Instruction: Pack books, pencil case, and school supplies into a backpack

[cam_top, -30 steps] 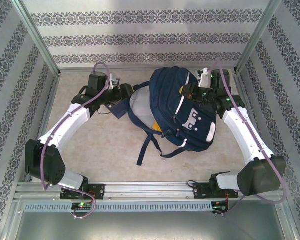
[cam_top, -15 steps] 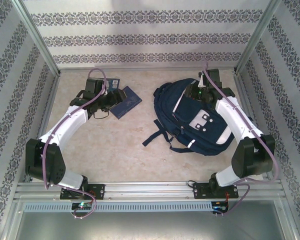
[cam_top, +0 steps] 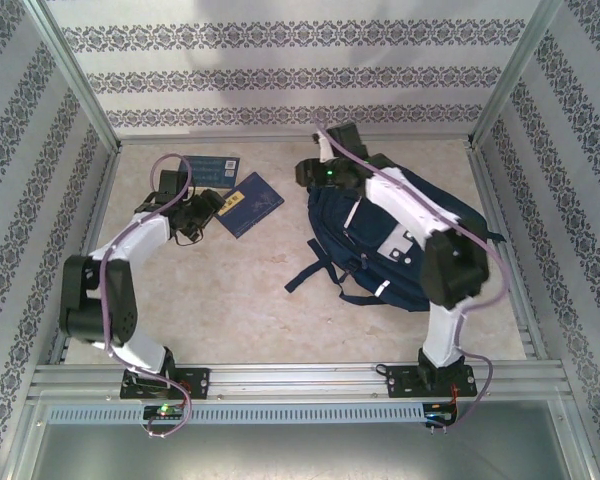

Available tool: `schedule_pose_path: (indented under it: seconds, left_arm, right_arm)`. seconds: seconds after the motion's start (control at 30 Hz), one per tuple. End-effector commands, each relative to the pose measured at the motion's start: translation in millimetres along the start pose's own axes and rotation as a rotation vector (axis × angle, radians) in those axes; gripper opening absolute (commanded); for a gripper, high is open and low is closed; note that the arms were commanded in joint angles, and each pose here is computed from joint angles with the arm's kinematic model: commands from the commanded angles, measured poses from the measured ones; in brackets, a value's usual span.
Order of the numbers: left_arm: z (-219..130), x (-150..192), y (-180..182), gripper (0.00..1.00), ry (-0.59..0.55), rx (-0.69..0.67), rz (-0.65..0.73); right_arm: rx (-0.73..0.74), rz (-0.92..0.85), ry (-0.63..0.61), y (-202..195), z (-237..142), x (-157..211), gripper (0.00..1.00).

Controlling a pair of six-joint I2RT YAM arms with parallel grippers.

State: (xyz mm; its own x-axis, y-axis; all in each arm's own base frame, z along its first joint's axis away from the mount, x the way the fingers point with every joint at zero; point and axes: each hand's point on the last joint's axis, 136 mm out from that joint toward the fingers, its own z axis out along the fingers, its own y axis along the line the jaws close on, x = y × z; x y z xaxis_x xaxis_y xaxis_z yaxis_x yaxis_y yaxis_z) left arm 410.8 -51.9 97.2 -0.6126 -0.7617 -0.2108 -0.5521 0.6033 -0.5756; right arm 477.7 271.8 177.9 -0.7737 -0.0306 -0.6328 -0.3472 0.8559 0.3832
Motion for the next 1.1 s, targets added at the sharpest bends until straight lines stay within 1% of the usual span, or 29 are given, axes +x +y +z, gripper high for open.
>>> schedule_pose_path:
  seconds: [0.0, 0.17, 0.27, 0.4, 0.53, 0.6, 0.8, 0.93, 1.07]
  left_arm:
    - [14, -21, 6, 0.80, -0.029, -0.023, -0.073]
    - [37, -26, 9, 0.77, 0.010, -0.036, -0.076]
    - [49, -26, 10, 0.76, 0.030, -0.045, -0.073]
    - [64, -26, 12, 0.76, 0.059, -0.051, -0.067]
    - [78, -23, 8, 0.75, 0.101, -0.036, -0.067]
    - [84, -21, 6, 0.74, 0.127, -0.025, -0.067]
    - [86, -20, 1, 0.74, 0.145, -0.019, -0.045]
    - [86, -17, -8, 0.74, 0.166, -0.002, -0.018]
    - [88, -7, -21, 0.74, 0.212, 0.007, 0.052]
  right_arm:
    - [-0.113, 0.074, 0.046, 8, 44, -1, 0.62]
    - [-0.199, 0.126, 0.118, 12, 95, 6, 0.62]
    - [-0.214, 0.157, 0.143, 6, 120, 14, 0.61]
    - [-0.240, 0.202, 0.169, 7, 140, 18, 0.59]
    - [-0.239, 0.232, 0.168, 5, 158, 20, 0.58]
    - [-0.237, 0.241, 0.175, 4, 166, 21, 0.58]
    - [-0.246, 0.264, 0.179, 4, 180, 20, 0.58]
    - [-0.300, 0.269, 0.211, 20, 184, 28, 0.56]
    - [-0.378, 0.267, 0.260, 43, 180, 41, 0.53]
